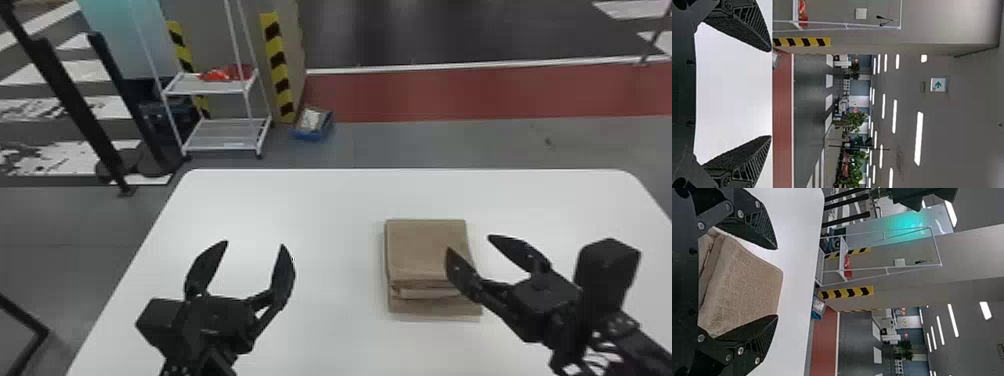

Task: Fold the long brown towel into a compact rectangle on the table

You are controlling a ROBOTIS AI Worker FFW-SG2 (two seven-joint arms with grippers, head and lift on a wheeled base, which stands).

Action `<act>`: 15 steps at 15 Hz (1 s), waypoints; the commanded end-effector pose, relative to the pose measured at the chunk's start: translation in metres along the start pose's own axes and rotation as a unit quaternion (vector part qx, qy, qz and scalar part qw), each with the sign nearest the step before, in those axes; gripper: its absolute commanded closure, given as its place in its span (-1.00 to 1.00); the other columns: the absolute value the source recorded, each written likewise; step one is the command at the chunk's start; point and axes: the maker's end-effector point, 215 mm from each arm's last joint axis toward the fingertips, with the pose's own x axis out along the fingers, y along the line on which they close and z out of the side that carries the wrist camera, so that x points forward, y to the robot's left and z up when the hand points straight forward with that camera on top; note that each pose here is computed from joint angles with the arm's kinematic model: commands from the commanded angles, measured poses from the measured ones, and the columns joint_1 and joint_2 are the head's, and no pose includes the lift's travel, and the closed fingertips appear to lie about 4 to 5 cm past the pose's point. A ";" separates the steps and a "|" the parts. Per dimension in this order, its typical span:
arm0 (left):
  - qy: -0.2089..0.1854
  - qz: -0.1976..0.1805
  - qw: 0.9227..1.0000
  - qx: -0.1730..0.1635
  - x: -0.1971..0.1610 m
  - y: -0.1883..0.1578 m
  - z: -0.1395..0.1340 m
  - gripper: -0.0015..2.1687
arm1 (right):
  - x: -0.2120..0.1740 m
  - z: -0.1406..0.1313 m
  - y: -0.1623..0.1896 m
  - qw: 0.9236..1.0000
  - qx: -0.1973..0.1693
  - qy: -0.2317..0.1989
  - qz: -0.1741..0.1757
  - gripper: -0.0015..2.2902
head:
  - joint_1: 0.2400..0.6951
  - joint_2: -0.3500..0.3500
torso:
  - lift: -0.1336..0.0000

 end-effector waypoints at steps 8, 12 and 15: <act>0.002 0.049 0.999 0.000 -0.026 0.027 0.032 -0.93 | -0.112 0.005 -0.053 0.994 0.009 -0.092 -0.066 -0.96 | 1.00 0.24 | 0.15; 0.008 0.055 0.998 -0.004 -0.033 0.027 0.021 -0.93 | -0.115 -0.001 -0.050 0.992 0.015 -0.093 -0.083 -0.94 | 1.00 0.15 | 0.15; 0.002 0.053 0.999 -0.002 -0.037 0.027 0.022 -0.93 | -0.110 -0.001 -0.036 0.993 0.013 -0.094 -0.077 -0.95 | 1.00 0.18 | 0.15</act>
